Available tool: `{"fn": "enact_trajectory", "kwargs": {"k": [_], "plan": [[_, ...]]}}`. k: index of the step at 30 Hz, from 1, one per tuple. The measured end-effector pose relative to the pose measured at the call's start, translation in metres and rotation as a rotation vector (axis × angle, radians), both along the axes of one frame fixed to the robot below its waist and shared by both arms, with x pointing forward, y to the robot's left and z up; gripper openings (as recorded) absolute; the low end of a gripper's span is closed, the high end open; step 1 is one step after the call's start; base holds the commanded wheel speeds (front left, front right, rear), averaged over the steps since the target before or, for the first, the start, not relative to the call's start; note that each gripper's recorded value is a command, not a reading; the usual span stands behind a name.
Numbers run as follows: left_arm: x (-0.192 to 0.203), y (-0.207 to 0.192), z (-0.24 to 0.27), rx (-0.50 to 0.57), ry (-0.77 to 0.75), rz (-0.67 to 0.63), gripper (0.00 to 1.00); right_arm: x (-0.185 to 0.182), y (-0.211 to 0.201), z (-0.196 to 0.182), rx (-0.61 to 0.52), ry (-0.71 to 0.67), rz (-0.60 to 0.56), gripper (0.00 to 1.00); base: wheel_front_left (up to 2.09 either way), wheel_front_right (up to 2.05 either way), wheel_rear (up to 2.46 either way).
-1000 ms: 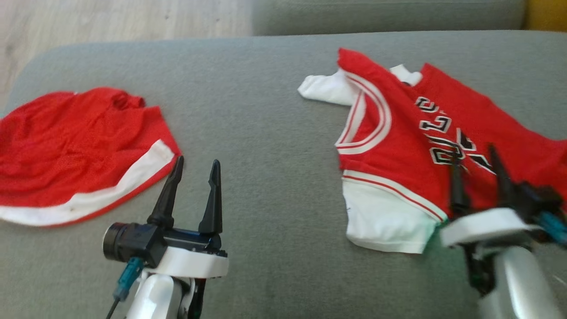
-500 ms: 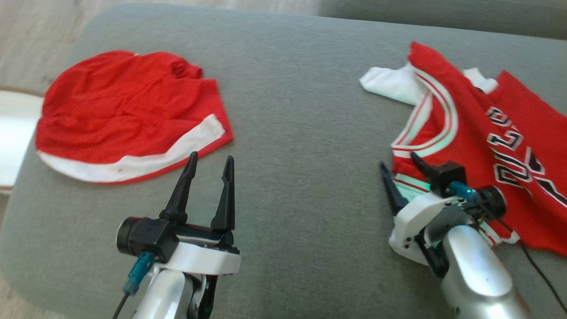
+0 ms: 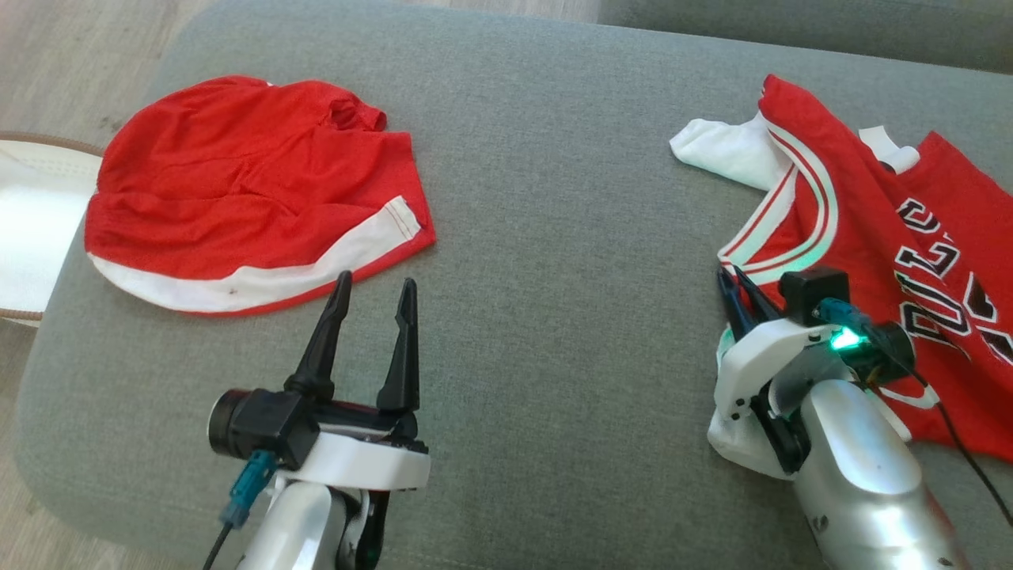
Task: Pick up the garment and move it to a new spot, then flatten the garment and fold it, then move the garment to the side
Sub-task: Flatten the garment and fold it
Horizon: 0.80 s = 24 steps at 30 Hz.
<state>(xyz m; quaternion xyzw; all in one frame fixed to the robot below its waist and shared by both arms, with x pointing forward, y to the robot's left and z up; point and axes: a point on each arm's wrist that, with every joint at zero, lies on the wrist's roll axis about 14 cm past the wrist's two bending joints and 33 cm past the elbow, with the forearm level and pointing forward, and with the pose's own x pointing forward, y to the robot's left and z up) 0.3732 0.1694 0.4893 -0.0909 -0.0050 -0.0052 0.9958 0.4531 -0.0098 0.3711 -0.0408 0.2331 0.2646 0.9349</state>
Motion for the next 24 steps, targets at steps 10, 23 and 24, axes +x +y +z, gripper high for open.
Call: {"fn": "enact_trajectory", "kwargs": {"k": [10, 23, 24], "plan": [[0.0, -0.005, -0.002, -0.006, 0.006, -0.016, 1.0, 0.021, 0.041, 0.037, 0.103, -0.122, 0.087, 0.0, 0.0, 0.0, 0.0], [-0.013, 0.019, -0.005, 0.01, 0.026, 0.061, 1.0, 0.038, 0.117, 0.083, 0.185, -0.249, 0.279, 0.68, 0.0, 0.0, 0.0], [-0.013, 0.019, -0.006, 0.011, 0.028, 0.064, 1.0, 0.039, 0.12, 0.085, 0.18, -0.259, 0.289, 1.0, 0.0, 0.0, 0.0]]}}
